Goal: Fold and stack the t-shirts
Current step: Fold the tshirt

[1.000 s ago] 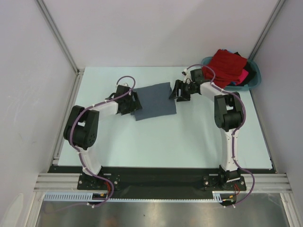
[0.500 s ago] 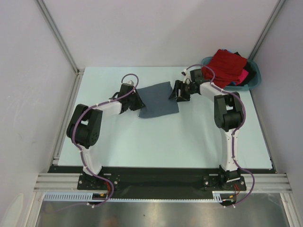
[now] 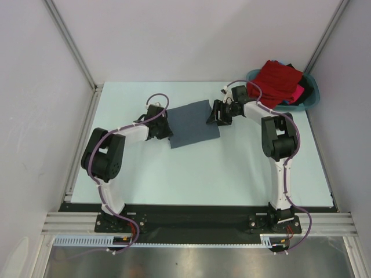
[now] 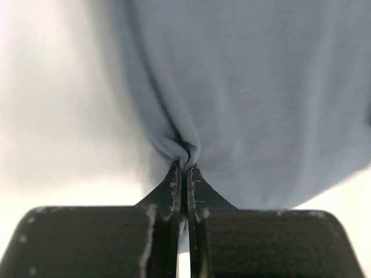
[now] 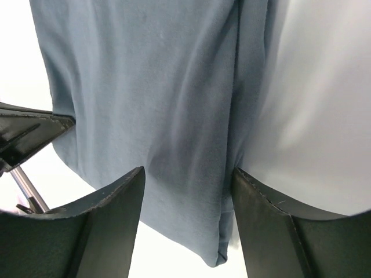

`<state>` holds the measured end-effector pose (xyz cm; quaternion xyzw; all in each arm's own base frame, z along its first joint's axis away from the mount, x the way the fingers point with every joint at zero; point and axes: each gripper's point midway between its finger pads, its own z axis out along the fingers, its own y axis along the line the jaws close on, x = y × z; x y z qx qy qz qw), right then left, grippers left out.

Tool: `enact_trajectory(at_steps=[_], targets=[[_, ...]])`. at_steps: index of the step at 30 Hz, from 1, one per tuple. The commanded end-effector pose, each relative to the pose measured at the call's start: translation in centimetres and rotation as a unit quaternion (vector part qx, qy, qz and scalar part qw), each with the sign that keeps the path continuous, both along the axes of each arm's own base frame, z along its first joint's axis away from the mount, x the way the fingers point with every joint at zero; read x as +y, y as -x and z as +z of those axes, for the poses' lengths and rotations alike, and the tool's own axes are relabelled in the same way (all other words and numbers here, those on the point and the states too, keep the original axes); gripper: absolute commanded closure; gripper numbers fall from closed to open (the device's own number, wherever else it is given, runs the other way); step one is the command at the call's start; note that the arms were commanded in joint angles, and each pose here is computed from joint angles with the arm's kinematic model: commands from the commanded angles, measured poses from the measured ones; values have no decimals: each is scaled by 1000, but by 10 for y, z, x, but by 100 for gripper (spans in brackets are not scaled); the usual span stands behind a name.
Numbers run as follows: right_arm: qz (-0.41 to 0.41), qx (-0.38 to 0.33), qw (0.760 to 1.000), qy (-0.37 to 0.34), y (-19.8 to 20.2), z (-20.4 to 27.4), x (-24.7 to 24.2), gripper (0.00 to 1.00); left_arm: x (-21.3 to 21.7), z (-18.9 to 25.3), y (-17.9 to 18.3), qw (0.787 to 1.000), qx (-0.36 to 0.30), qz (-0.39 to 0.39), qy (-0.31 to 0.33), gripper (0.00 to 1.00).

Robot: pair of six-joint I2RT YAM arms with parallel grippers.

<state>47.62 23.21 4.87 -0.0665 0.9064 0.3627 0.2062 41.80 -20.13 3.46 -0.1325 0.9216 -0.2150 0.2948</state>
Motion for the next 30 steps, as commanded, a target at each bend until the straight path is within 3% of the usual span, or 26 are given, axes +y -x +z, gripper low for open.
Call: enact_trajectory(at_steps=[1,9,11,12,13,15,16,21,30], targets=[[14,-12,1000,-10,8,14,5,35,38,21,3,995,-21,41,-88,100],[34,3,999,-20,42,14,21,37,72,29,3,989,-14,47,-138,100],[34,3,999,-17,44,15,21,34,67,21,3,990,2,27,-136,61],[31,0,999,-11,44,16,20,33,68,26,-3,989,-1,33,-142,51],[29,-4,1000,-6,43,18,18,33,70,23,-1,988,6,33,-149,30],[20,-21,1000,11,38,26,12,32,81,25,0,984,4,54,-168,18],[17,-27,999,14,36,30,9,31,83,30,-2,984,-7,60,-170,5],[-4,-61,998,8,9,47,-1,29,88,57,-3,982,-50,74,-165,0],[-5,-78,997,-3,-28,47,6,28,59,36,1,992,-29,44,-115,0]])
